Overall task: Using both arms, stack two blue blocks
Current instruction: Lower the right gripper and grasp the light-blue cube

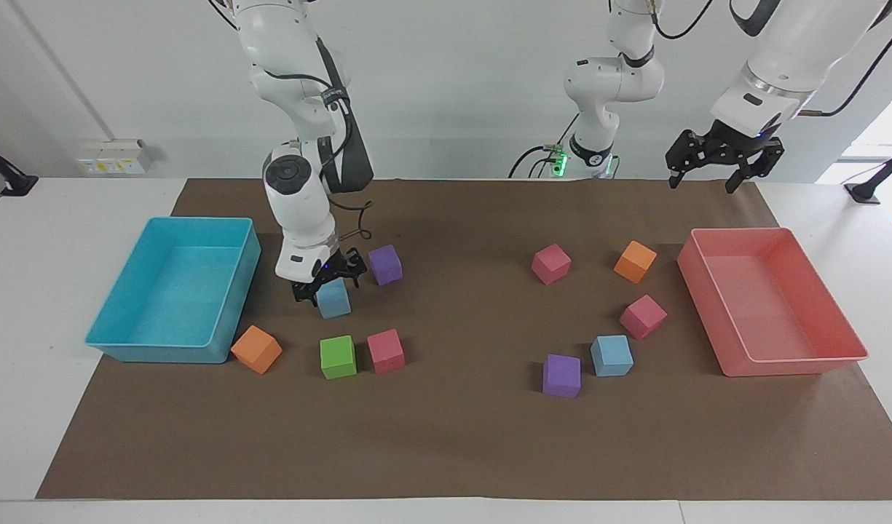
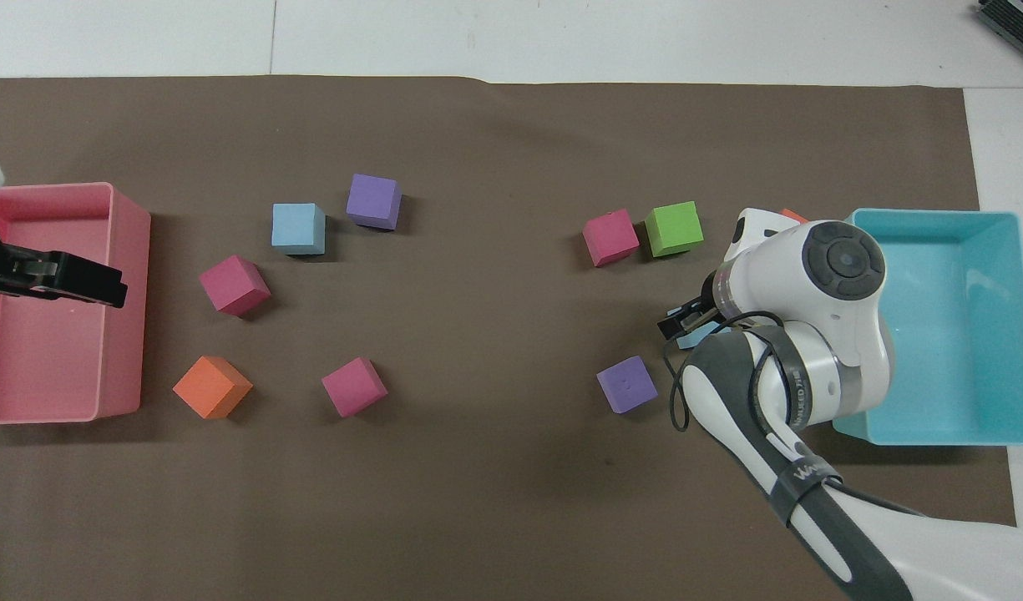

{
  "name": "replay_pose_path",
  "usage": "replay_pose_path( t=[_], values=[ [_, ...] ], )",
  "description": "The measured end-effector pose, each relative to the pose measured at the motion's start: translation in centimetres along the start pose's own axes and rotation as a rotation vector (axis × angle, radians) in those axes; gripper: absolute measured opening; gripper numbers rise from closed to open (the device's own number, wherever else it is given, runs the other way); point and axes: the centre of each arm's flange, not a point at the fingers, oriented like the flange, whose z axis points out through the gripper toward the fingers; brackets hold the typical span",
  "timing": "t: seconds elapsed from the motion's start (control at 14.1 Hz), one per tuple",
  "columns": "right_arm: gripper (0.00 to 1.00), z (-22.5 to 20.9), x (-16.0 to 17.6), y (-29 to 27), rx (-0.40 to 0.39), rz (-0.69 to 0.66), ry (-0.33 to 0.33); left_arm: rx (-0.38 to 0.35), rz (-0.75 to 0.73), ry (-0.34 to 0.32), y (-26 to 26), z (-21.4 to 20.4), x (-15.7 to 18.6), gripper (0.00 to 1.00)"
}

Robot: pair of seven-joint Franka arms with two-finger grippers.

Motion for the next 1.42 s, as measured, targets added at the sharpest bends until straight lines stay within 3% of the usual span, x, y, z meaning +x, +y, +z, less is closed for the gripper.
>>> replay_pose_path(
  t=[1.28, 1.42],
  values=[
    [1.00, 3.8, -1.5, 0.7, 0.020, 0.004, -0.037, 0.000, 0.001, 0.001, 0.0, 0.0, 0.0, 1.00],
    [0.96, 4.2, -1.5, 0.8, 0.021, 0.003, -0.039, 0.000, 0.001, 0.001, 0.0, 0.0, 0.0, 1.00]
  ],
)
